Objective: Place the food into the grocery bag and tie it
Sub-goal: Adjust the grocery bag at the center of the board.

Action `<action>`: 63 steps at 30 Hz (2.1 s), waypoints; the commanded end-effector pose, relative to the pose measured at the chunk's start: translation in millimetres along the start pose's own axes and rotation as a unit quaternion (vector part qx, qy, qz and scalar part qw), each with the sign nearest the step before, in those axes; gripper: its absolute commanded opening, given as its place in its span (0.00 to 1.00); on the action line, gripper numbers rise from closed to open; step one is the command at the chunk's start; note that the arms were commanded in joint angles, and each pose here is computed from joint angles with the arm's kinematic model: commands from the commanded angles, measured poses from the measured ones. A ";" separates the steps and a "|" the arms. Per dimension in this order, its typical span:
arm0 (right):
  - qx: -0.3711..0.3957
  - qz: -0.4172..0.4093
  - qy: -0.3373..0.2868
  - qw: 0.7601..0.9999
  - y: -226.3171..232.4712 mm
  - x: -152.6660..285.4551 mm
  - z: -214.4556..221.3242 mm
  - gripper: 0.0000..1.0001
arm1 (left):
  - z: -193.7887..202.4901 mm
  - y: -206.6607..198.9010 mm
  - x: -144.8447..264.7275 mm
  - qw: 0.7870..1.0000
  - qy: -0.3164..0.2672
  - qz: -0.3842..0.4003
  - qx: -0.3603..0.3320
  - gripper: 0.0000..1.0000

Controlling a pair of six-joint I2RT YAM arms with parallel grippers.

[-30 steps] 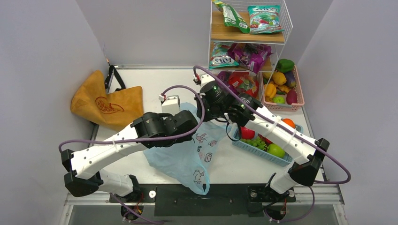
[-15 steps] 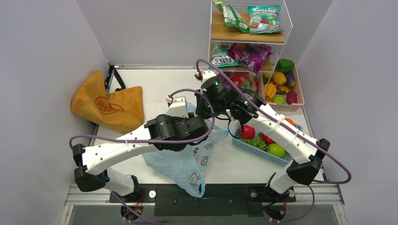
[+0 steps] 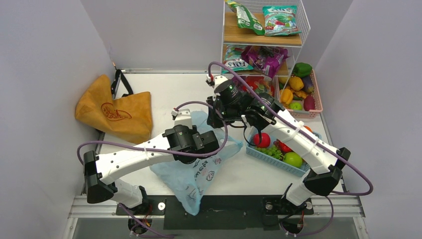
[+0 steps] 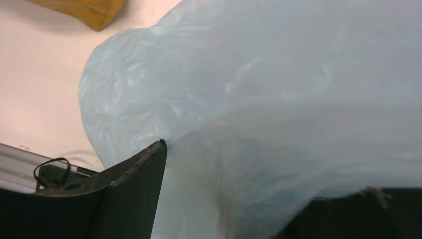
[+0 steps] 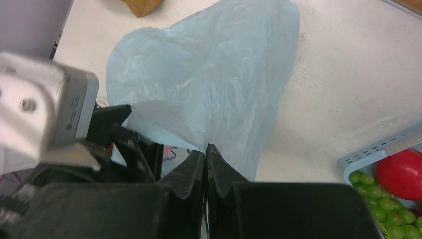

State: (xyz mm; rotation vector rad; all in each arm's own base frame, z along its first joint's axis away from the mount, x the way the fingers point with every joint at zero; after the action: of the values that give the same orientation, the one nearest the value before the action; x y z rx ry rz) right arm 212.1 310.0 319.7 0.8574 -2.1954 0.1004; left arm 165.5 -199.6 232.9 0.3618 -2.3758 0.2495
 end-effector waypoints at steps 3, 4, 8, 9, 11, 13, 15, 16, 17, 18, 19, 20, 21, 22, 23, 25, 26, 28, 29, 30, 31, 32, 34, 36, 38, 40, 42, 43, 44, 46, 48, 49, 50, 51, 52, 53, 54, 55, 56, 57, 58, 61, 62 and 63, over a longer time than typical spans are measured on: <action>0.006 -0.031 -0.005 0.999 11.4 6.9 -8.1 0.00 | -9.7 37.6 -19.3 0.999 -0.011 -0.032 0.003 0.43; 0.007 -0.030 -0.004 1.000 10.7 6.2 -8.0 0.00 | -12.1 40.9 -19.8 1.000 -0.009 -0.030 0.002 0.38; 0.016 -0.024 0.002 1.000 4.5 -4.0 -10.3 0.00 | -14.1 39.2 -14.9 1.000 0.008 0.001 -0.003 0.08; 0.021 -0.024 0.009 0.999 3.5 -10.6 -9.8 0.00 | -15.1 37.3 -11.3 1.000 0.014 0.010 -0.001 0.00; 0.027 -0.022 0.009 0.999 -0.5 -20.3 -16.3 0.00 | -15.9 36.1 -3.7 0.999 0.030 0.025 0.002 0.00; 0.035 -0.020 0.004 0.999 -3.9 -29.3 -26.4 0.00 | -15.0 33.5 4.2 0.998 0.049 0.047 0.008 0.00; 0.041 -0.017 -0.008 0.999 -7.8 -35.8 -39.5 0.00 | -13.9 30.5 12.5 0.995 0.069 0.074 0.020 0.00; 0.043 -0.017 -0.024 0.999 -9.2 -33.1 -51.3 0.00 | -14.3 31.0 18.5 0.992 0.079 0.091 0.031 0.00; 0.051 -0.013 -0.023 0.998 -12.8 -40.4 -54.8 0.00 | -14.6 28.5 20.5 0.991 0.081 0.103 0.040 0.00; 0.063 -0.010 -0.032 0.997 -13.9 -41.8 -63.1 0.00 | -16.3 30.1 25.4 0.988 0.088 0.118 0.053 0.00; 0.069 -0.009 -0.047 0.996 -15.0 -37.9 -72.8 0.00 | -19.8 31.2 27.1 0.985 0.087 0.131 0.071 0.00; 0.083 0.003 -0.049 0.995 -19.4 -42.9 -75.5 0.00 | -16.5 27.8 25.9 0.982 0.096 0.143 0.081 0.00; 0.089 0.009 -0.056 0.994 -21.4 -41.9 -80.6 0.00 | -21.2 31.6 26.5 0.978 0.095 0.155 0.098 0.00; 0.103 0.018 -0.058 0.993 -24.8 -46.2 -82.4 0.00 | -15.0 26.0 22.7 0.974 0.107 0.171 0.106 0.00; 0.109 0.023 -0.059 0.992 -26.1 -48.3 -83.4 0.00 | -19.7 29.3 22.2 0.970 0.105 0.185 0.122 0.00; 0.124 0.040 -0.054 0.990 -31.5 -53.1 -81.0 0.00 | -15.8 25.0 17.3 0.959 0.118 0.218 0.139 0.00; 0.130 0.059 -0.055 0.988 -37.3 -51.2 -81.0 0.00 | -9.9 21.8 13.4 0.954 0.129 0.228 0.142 0.00; 0.140 0.080 -0.051 0.986 -42.3 -48.2 -75.6 0.02 | -8.5 24.7 8.1 0.952 0.132 0.233 0.149 0.00; 0.143 0.088 -0.044 0.985 -44.0 -49.5 -70.1 0.09 | -9.2 26.3 6.0 0.952 0.132 0.232 0.149 0.00; 0.143 0.106 -0.049 0.983 -49.2 -43.1 -70.6 0.27 | -9.1 25.8 4.9 0.952 0.132 0.232 0.147 0.00; 0.144 0.116 -0.042 0.982 -52.5 -44.2 -65.3 0.36 | -8.8 25.0 2.9 0.954 0.133 0.231 0.141 0.00; 0.139 0.134 -0.049 0.980 -57.8 -36.1 -66.2 0.57 | -10.4 23.3 3.0 0.953 0.132 0.232 0.140 0.00; 0.127 0.167 -0.053 0.976 -68.6 -26.0 -61.7 0.70 | -11.3 19.4 0.7 0.956 0.134 0.227 0.130 0.00; 0.110 0.196 -0.058 0.973 -79.1 -15.0 -56.7 0.74 | -9.8 16.9 -4.2 0.960 0.140 0.210 0.122 0.00; 0.093 0.220 -0.050 0.970 -91.9 -7.4 -41.4 0.75 | -5.5 14.1 -11.0 0.962 0.156 0.193 0.116 0.00; 0.070 0.232 -0.050 0.969 -104.6 3.8 -29.1 0.76 | -1.7 10.8 -15.7 0.961 0.173 0.180 0.115 0.00; 0.041 0.231 -0.053 0.971 -115.3 16.1 -18.5 0.76 | 1.3 7.5 -18.0 0.959 0.186 0.176 0.119 0.00; 0.024 0.225 -0.065 0.972 -117.4 28.1 -16.4 0.76 | 2.6 6.7 -19.7 0.959 0.186 0.178 0.121 0.00; 0.011 0.236 -0.056 0.970 -128.9 28.5 -6.8 0.76 | 0.8 7.2 -18.2 0.958 0.182 0.183 0.128 0.00; -0.017 0.252 -0.065 0.965 -143.2 42.8 4.7 0.76 | 2.9 2.7 -13.9 0.949 0.184 0.223 0.130 0.00; -0.045 0.275 -0.073 0.958 -156.4 53.9 17.9 0.76 | 2.1 -0.2 -14.2 0.942 0.177 0.256 0.126 0.00; -0.054 0.285 -0.074 0.954 -163.0 59.4 27.1 0.76 | 0.4 2.7 -17.6 0.944 0.173 0.252 0.126 0.00; -0.065 0.292 -0.079 0.951 -166.6 62.0 30.6 0.76 | -0.5 5.7 -20.2 0.947 0.169 0.247 0.117 0.00; -0.075 0.298 -0.078 0.948 -171.8 65.0 39.2 0.76 | -2.6 11.8 -23.3 0.951 0.170 0.233 0.116 0.00; -0.086 0.300 -0.080 0.947 -173.9 65.6 42.7 0.76 | -4.3 13.7 -26.1 0.954 0.169 0.225 0.104 0.00; -0.097 0.307 -0.078 0.944 -179.5 67.2 51.4 0.76 | -4.8 20.0 -30.1 0.957 0.174 0.209 0.101 0.00; -0.110 0.306 -0.077 0.942 -181.0 66.5 55.9 0.76 | -6.8 19.7 -32.6 0.959 0.176 0.204 0.086 0.00; -0.122 0.311 -0.071 0.940 -186.6 66.8 66.3 0.77 | -7.7 24.7 -35.5 0.962 0.179 0.194 0.072 0.00; -0.135 0.307 -0.071 0.939 -186.7 69.9 72.2 0.78 | -9.4 25.1 -36.7 0.964 0.183 0.185 0.062 0.00; -0.147 0.316 -0.060 0.935 -193.1 68.8 83.1 0.80 | -9.3 25.3 -40.7 0.965 0.185 0.178 0.045 0.00; -0.159 0.316 -0.060 0.933 -193.8 72.8 90.1 0.82 | -12.8 24.2 -39.6 0.966 0.183 0.179 0.037 0.00; -0.183 0.328 -0.039 0.926 -203.3 73.6 114.8 0.86 | -17.0 21.8 -43.6 0.967 0.179 0.183 0.005 0.00; -0.192 0.326 -0.036 0.925 -203.6 73.5 118.6 0.86 | -19.9 20.2 -43.8 0.967 0.175 0.186 0.003 0.00; -0.195 0.327 -0.024 0.925 -204.1 69.8 126.7 0.86 | -20.6 19.9 -45.9 0.966 0.176 0.188 -0.005 0.00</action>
State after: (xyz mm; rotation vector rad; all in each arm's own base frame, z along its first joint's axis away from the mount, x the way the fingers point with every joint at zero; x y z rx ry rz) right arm 233.2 79.6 247.5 -0.0737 -2.3718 0.0537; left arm 196.5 -166.8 197.5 -0.0400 -2.0282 0.5136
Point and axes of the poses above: each gripper's point midway between its finger pads, its own x axis back along the fingers, its own y axis along the line the jaws close on, z = x × y, the point moved 2 cm from there along x, back along the fingers, and after that the axes turned 9 degrees about x, right-handed, at the moved point
